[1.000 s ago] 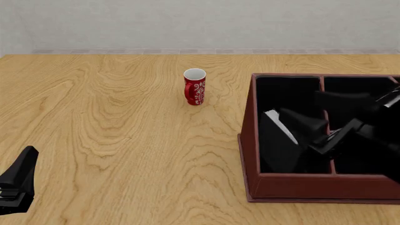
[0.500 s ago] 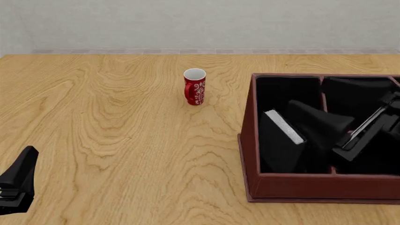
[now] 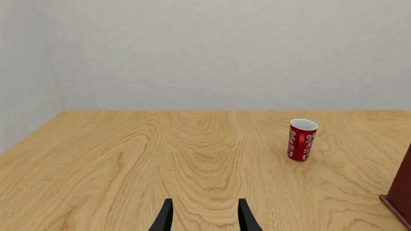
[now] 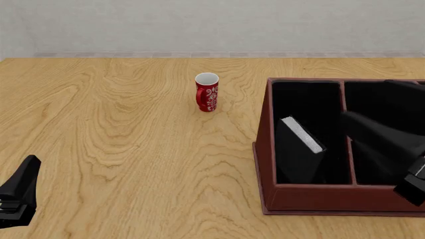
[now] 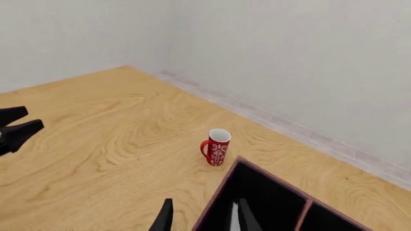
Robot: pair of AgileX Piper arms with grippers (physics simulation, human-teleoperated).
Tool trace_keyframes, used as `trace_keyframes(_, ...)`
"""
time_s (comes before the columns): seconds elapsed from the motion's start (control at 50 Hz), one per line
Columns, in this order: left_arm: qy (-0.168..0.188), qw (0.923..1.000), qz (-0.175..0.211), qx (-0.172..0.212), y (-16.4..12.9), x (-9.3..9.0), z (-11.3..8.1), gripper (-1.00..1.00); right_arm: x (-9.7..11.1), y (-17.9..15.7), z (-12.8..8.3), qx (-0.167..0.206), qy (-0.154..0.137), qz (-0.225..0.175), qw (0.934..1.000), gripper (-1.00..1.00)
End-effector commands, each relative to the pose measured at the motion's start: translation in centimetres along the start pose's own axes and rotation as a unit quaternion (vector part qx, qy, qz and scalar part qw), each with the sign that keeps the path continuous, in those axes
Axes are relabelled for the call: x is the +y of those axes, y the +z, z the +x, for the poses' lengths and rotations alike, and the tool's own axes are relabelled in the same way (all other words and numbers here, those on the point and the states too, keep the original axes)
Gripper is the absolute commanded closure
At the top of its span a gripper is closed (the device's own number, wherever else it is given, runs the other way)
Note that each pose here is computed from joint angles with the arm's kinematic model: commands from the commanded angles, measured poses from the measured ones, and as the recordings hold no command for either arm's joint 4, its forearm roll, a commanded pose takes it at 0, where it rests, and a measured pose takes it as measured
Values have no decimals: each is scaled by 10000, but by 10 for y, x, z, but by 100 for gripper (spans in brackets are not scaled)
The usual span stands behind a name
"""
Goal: Pick up the book and place it in the left compartment of the caddy.
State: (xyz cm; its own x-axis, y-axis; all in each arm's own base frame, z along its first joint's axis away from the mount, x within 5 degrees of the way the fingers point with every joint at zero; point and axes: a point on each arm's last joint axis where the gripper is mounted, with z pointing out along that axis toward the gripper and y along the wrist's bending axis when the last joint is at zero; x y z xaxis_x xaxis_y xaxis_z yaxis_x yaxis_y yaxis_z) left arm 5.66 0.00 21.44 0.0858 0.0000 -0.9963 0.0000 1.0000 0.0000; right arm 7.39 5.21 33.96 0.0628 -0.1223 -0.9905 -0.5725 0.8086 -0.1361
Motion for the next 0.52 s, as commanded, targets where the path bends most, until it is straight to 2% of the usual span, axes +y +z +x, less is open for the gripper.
trace_keyframes(0.02, 0, 10000, 0, 0, 0, 0, 0, -100, -2, -22, -7, -115, -179, 119, 9997, -100)
trace_keyframes(0.3, 0, 10000, 0, 0, 0, 0, 0, -100, -4, -62, -17, -490, -267, 320, 9979, -100)
trace_keyframes(0.52, 0, 10000, 0, 0, 0, 0, 0, -100, -3, -77, -17, -581, -259, 347, 9974, -100)
